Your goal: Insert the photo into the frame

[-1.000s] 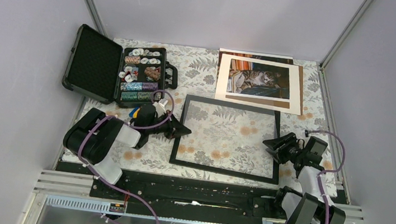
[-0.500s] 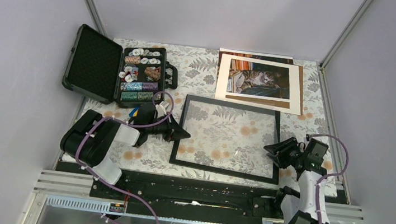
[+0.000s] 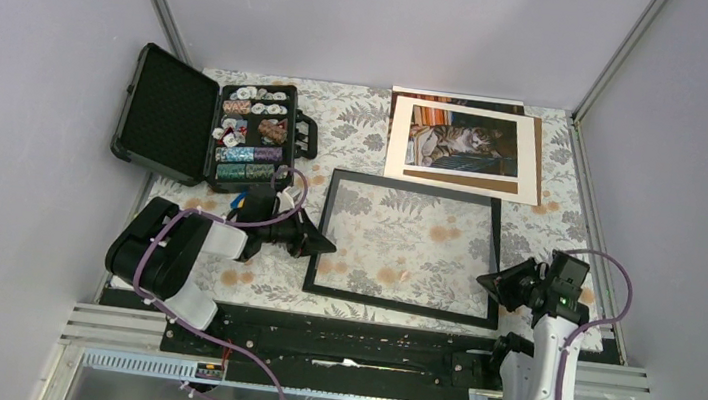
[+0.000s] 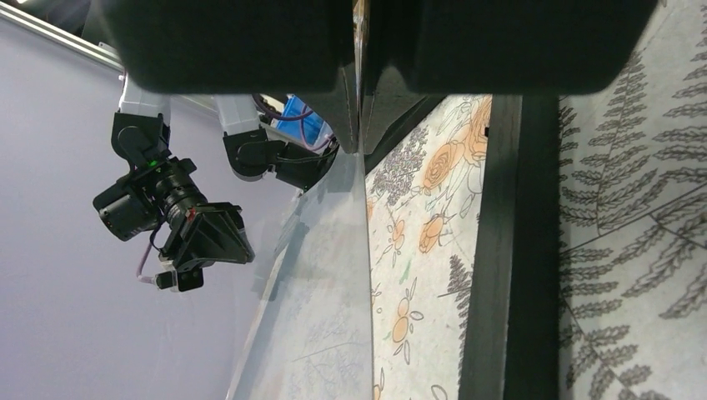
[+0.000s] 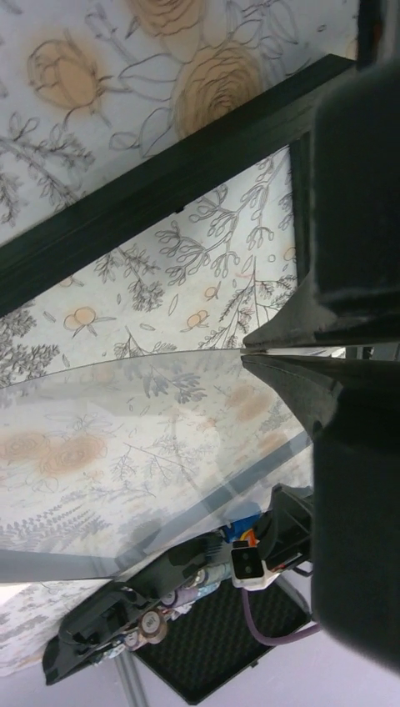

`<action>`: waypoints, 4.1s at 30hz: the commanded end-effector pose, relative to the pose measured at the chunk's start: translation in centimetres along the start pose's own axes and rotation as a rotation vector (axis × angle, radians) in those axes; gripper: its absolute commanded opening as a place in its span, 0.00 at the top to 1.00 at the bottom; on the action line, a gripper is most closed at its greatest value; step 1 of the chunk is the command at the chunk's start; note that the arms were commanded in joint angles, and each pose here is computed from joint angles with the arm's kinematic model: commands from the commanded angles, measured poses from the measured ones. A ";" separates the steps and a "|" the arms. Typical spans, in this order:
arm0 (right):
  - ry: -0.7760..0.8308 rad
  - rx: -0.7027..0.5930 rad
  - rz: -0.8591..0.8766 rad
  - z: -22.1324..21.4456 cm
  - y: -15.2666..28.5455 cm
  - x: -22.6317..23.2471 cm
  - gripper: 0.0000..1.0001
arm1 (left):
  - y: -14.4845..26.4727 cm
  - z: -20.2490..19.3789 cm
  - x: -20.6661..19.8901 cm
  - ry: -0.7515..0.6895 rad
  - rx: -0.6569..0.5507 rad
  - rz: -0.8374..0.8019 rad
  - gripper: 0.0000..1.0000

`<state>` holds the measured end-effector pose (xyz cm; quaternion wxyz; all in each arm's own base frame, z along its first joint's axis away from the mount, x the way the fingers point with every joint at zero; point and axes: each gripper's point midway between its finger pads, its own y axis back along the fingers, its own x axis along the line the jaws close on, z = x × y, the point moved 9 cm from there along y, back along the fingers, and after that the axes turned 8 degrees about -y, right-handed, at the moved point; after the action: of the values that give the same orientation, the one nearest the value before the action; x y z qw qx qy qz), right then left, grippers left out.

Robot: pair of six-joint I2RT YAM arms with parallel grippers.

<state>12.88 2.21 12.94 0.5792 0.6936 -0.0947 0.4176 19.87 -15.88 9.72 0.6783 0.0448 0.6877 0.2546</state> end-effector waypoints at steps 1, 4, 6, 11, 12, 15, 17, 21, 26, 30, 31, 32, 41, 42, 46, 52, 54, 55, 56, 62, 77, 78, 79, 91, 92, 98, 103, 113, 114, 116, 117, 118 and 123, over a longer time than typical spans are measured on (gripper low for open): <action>-0.064 -0.021 -0.077 -0.6 0.9 -0.3 0.92 | 0.3 0.6 -1.3 -0.069 0.000 -0.043 0.97; -0.081 -0.017 -0.099 -1.1 0.9 -0.9 0.97 | 0.3 0.7 -1.4 -0.076 -0.016 -0.034 0.96; -0.087 -0.017 -0.116 -1.3 0.9 -1.3 0.99 | 0.3 0.7 -1.3 -0.079 -0.020 -0.026 0.96; -0.093 -0.020 -0.120 -1.5 0.9 -1.6 1.00 | 0.2 0.7 -0.9 -0.078 -0.018 -0.010 0.97; -0.093 -0.019 -0.121 -1.5 0.9 -1.7 1.00 | 0.2 0.7 -0.8 -0.079 -0.019 -0.008 0.97; -0.091 -0.030 -0.140 -1.5 0.7 -2.1 1.00 | 0.0 0.8 -0.7 -0.082 -0.021 -0.004 0.97; -0.088 -0.033 -0.143 -1.5 0.5 -2.3 1.00 | -0.1 0.8 -0.4 -0.078 -0.018 0.001 0.97; -0.079 -0.042 -0.144 -1.3 0.6 -2.2 1.00 | -0.2 0.7 -0.1 -0.068 -0.015 0.000 0.98; -0.076 -0.046 -0.139 -1.3 0.6 -2.1 1.00 | -0.1 0.5 0.0 -0.064 -0.018 0.001 0.99; -0.072 -0.053 -0.142 -1.3 0.8 -2.0 1.00 | 0.0 0.3 0.0 -0.061 -0.007 -0.001 0.99; -0.070 -0.056 -0.142 -1.3 0.8 -2.0 1.00 | 0.0 0.3 0.0 -0.063 -0.006 0.000 0.99; -0.070 -0.058 -0.147 -1.3 0.9 -2.1 1.00 | 0.0 0.2 0.1 -0.061 -0.004 0.003 0.99; -0.068 -0.055 -0.147 -1.4 0.8 -2.2 1.00 | 0.3 0.0 0.2 -0.064 -0.020 0.018 1.00; -0.069 -0.052 -0.144 -1.4 0.8 -2.2 1.00 | 0.3 -0.1 0.3 -0.063 -0.020 0.022 1.00; -0.074 -0.035 -0.131 -1.6 0.8 -2.1 1.00 | 0.2 -0.2 0.7 -0.060 -0.009 0.034 1.00; -0.081 -0.024 -0.128 -1.8 0.6 -2.4 1.00 | 0.2 -0.1 0.7 -0.058 -0.014 0.036 1.00; -0.080 -0.031 -0.130 -1.7 0.7 -2.4 1.00 | 0.2 -0.1 0.7 -0.058 -0.014 0.036 1.00; -0.075 -0.036 -0.130 -1.7 0.7 -2.3 1.00 | 0.2 -0.1 0.7 -0.056 -0.015 0.038 1.00; -0.071 -0.042 -0.133 -1.6 0.7 -2.3 1.00 | 0.2 -0.1 0.8 -0.052 -0.019 0.038 1.00; -0.053 -0.085 -0.143 -1.0 0.5 -2.3 1.00 | 0.1 -0.3 0.9 -0.044 -0.021 0.029 1.00; -0.043 -0.110 -0.129 -0.5 0.1 -2.1 1.00 | -0.3 0.4 0.8 -0.052 -0.029 0.029 0.98; -0.042 -0.111 -0.124 -0.4 0.1 -2.1 1.00 | -0.3 0.4 0.8 -0.052 -0.028 0.029 0.96; -0.044 -0.110 -0.120 -0.4 0.0 -2.1 1.00 | -0.3 0.4 0.8 -0.054 -0.027 0.029 0.93; -0.051 -0.089 -0.077 -0.2 -0.3 -1.5 0.99 | 0.7 0.2 0.1 -0.113 -0.037 0.089 0.73; -0.053 -0.090 -0.075 -0.2 -0.3 -1.5 0.99 | 0.8 0.2 -0.1 -0.124 -0.042 0.100 0.69; -0.061 -0.091 -0.069 -0.2 -0.6 -1.7 0.99 | 1.7 0.0 -0.5 -0.170 -0.058 0.164 0.61; -0.063 -0.093 -0.080 -0.2 -0.7 -1.9 0.97 | 2.3 -0.2 -0.5 -0.185 -0.066 0.215 0.46; -0.059 -0.112 -0.097 0.0 -0.5 -1.8 0.65 | 3.4 0.1 -1.7 -0.248 -0.123 0.249 0.20; -0.062 -0.115 -0.109 0.0 -0.4 -1.9 0.59 | 3.5 0.1 -1.9 -0.259 -0.128 0.255 0.18; -0.065 -0.128 -0.133 0.0 -0.2 -2.0 0.48 | 3.7 0.3 -2.3 -0.281 -0.133 0.262 0.17; -0.069 -0.131 -0.143 -0.1 -0.1 -2.1 0.42 | 3.8 0.3 -2.5 -0.290 -0.134 0.260 0.17; -0.074 -0.133 -0.152 -0.1 0.0 -2.1 0.35 | 3.8 0.4 -2.7 -0.297 -0.132 0.255 0.17; -0.089 -0.149 -0.241 -0.2 0.8 -2.4 0.08 | 4.0 0.6 -3.5 -0.323 -0.133 0.225 0.16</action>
<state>11.08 1.87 10.67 0.6411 0.6880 -0.0832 0.3296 18.79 -13.70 13.04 0.7238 0.1294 0.5727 0.3625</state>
